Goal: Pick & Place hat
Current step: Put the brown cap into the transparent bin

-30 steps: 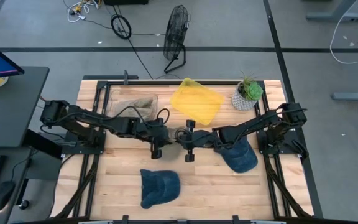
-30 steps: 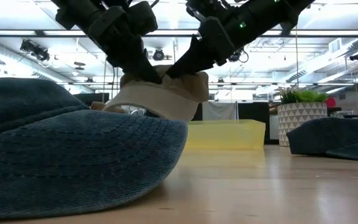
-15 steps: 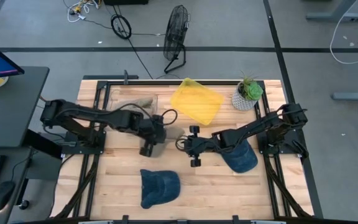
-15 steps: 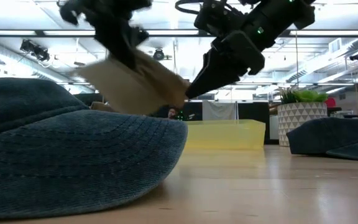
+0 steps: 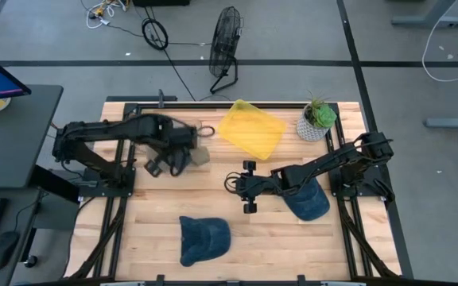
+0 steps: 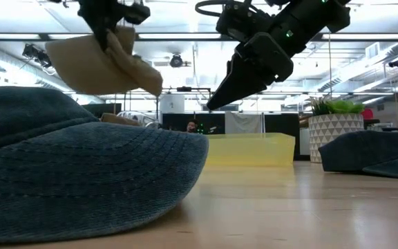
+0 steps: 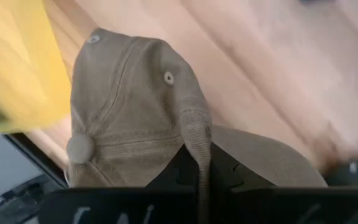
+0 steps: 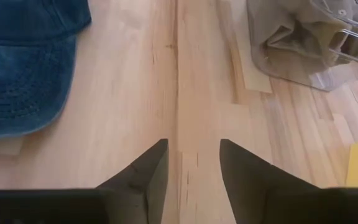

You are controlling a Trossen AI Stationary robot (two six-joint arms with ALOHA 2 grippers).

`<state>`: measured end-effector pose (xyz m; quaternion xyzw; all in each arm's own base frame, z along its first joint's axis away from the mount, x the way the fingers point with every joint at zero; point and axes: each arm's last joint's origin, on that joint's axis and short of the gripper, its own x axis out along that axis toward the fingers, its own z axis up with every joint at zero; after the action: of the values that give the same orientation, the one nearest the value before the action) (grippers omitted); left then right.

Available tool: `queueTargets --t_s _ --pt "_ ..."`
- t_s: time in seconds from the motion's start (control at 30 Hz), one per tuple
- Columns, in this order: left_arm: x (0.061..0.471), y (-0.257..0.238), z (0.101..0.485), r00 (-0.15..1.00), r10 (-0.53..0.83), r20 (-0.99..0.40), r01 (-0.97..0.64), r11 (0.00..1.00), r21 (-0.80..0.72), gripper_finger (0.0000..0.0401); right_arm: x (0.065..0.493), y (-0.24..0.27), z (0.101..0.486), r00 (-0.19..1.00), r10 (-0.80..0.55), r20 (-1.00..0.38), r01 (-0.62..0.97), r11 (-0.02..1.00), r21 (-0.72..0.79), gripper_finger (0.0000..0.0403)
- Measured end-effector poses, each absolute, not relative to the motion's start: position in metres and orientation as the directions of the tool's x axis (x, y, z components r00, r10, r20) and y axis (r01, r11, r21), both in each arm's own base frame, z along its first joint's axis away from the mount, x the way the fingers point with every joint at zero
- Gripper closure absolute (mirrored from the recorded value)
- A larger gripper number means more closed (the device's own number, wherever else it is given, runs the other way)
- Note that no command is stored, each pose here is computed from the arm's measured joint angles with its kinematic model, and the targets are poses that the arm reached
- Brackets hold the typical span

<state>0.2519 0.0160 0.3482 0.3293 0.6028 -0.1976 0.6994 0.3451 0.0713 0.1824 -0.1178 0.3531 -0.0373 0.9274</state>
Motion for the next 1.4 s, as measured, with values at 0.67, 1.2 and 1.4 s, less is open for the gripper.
queueTargets --t_s 0.67,1.2,1.4 --pt "0.224 0.125 0.269 0.121 0.038 -0.992 0.668 0.736 0.11 0.0381 0.348 0.056 0.183 0.742 -0.193 -0.642 0.063 0.974 -0.22 0.0259" --pt "0.227 0.13 0.257 0.168 0.068 -0.984 0.209 0.972 0.103 0.0346 0.349 0.051 0.183 0.739 -0.203 -0.643 0.079 0.973 -0.217 0.0259" --pt "0.227 0.131 0.258 0.154 0.096 -0.983 0.179 0.976 0.123 0.0296 0.349 0.051 0.183 0.739 -0.203 -0.643 0.066 0.971 -0.231 0.0259"
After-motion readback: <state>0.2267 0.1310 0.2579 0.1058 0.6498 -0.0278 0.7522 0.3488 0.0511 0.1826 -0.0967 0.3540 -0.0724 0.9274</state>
